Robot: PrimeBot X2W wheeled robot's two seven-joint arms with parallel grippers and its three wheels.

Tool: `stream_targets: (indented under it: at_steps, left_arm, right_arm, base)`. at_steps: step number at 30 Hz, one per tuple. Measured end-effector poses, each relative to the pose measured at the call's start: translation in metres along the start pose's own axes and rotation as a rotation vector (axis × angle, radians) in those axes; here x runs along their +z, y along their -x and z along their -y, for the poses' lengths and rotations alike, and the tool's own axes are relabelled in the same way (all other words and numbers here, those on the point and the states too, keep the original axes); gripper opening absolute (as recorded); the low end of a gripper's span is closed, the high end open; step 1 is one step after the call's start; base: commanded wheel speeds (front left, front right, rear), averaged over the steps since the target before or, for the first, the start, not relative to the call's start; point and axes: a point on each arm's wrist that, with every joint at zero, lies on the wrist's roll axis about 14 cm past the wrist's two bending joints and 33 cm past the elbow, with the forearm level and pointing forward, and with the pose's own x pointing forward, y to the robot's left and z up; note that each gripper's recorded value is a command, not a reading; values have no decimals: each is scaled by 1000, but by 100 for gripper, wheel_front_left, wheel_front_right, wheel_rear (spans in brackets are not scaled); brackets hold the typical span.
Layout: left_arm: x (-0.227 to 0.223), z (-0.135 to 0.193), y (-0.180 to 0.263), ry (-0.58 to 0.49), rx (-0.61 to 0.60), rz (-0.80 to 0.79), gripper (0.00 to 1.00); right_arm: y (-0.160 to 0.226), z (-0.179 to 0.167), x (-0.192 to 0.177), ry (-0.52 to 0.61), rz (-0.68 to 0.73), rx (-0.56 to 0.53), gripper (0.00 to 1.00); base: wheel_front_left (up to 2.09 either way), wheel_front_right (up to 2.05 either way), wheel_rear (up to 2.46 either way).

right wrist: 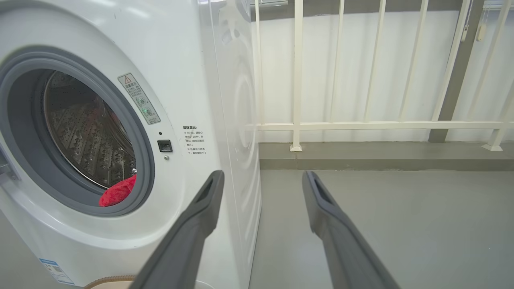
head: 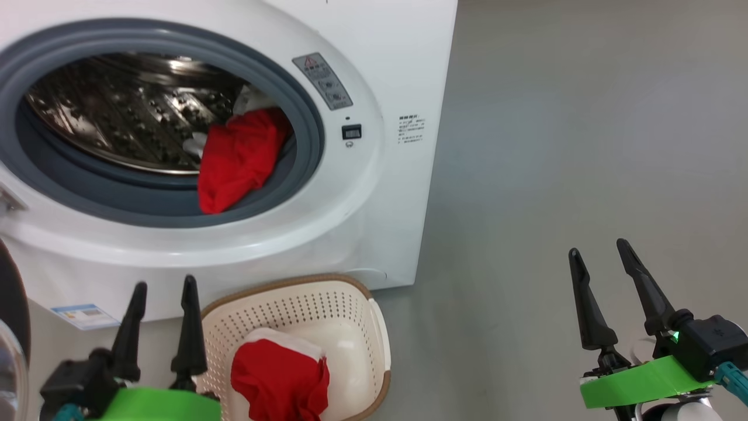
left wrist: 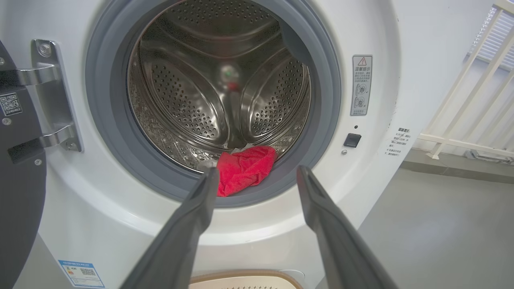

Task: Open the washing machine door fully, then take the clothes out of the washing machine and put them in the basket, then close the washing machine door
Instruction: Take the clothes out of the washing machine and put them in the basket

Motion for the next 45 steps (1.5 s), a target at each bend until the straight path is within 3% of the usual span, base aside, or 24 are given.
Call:
stream_targets:
  at_steps: [23, 34, 45]
  left_arm:
    - [-30, -2, -118, 19, -38, 1, 100]
    - [-50, -4, -174, 130, -38, -41, 100]
    - [-90, 7, -220, 149, -85, -216, 100]
  right_arm:
    - [-56, -4, -52, 5, -95, 29, 100]
    - [-65, 3, -76, 18, -143, 20, 100]
    - [-68, 23, -101, 48, -201, -28, 100]
  base:
    - [0, 0, 0]
    - [0, 0, 0]
    - [0, 0, 0]
